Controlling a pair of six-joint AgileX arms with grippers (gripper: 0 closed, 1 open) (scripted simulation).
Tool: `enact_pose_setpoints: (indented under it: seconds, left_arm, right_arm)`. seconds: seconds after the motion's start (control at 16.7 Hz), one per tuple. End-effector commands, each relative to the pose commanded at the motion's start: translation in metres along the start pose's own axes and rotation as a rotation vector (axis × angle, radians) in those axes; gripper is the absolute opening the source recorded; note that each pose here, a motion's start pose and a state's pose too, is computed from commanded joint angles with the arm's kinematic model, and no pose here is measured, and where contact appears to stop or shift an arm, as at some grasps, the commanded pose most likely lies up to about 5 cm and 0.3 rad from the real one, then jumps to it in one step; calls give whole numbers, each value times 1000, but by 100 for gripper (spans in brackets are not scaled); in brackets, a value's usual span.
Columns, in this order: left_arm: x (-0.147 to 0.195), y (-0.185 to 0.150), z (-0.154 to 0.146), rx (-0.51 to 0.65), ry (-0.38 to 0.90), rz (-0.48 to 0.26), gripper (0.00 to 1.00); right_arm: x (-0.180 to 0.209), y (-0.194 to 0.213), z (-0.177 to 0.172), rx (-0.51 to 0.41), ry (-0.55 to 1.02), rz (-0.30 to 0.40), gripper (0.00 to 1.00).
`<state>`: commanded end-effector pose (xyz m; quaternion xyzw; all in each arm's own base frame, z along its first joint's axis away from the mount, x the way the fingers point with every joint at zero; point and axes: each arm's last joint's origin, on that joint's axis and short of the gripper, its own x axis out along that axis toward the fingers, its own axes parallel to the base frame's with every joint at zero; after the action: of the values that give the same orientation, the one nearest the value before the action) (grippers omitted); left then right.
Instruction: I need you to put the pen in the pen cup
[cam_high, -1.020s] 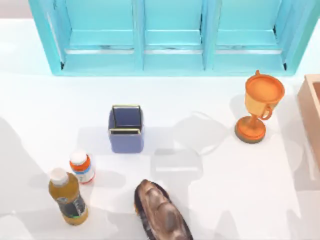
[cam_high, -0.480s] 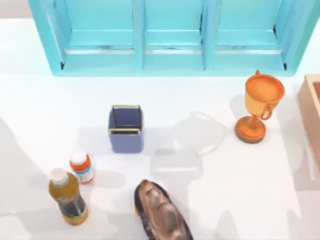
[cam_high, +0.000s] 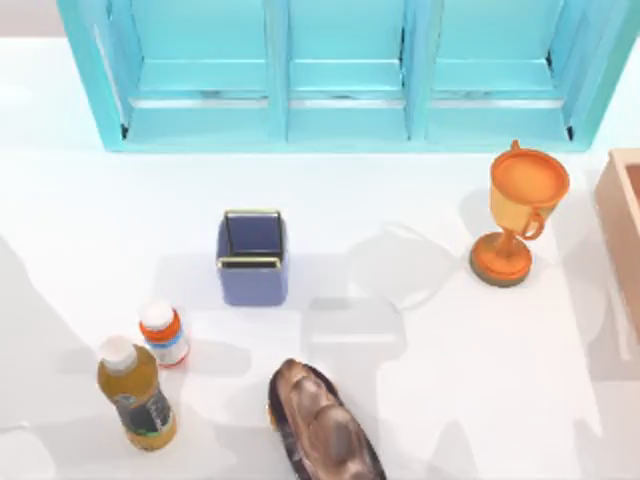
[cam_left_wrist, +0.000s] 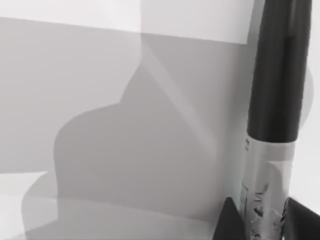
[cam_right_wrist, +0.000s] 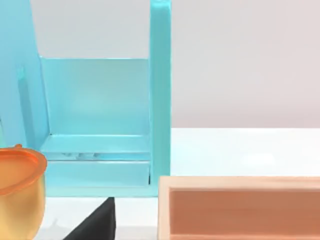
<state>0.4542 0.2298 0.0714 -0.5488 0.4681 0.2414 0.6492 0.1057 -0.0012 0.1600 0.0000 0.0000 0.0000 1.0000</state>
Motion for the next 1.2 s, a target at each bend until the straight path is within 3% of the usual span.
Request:
enact_pose_setpoints:
  seconds: [0.12, 0.18, 0.42, 0.78, 0.9, 1.2]
  left_arm:
    - [0, 0, 0, 0, 0, 0, 0]
    - [-30, -5, 5, 17, -36, -12, 0]
    - [-56, 3, 4, 7, -26, -2, 0]
    - [-185, 23, -27, 30, -55, -27, 0]
    - [-213, 35, -40, 26, -50, -22, 0]
    - [-228, 47, -50, 17, -36, -12, 0]
  right_arm:
    - [0, 0, 0, 0, 0, 0, 100]
    - [0, 0, 0, 0, 0, 0, 100]
    - [0, 0, 0, 0, 0, 0, 100]
    - [0, 0, 0, 0, 0, 0, 100]
    - [0, 0, 0, 0, 0, 0, 100]
    - [0, 0, 0, 0, 0, 0, 100]
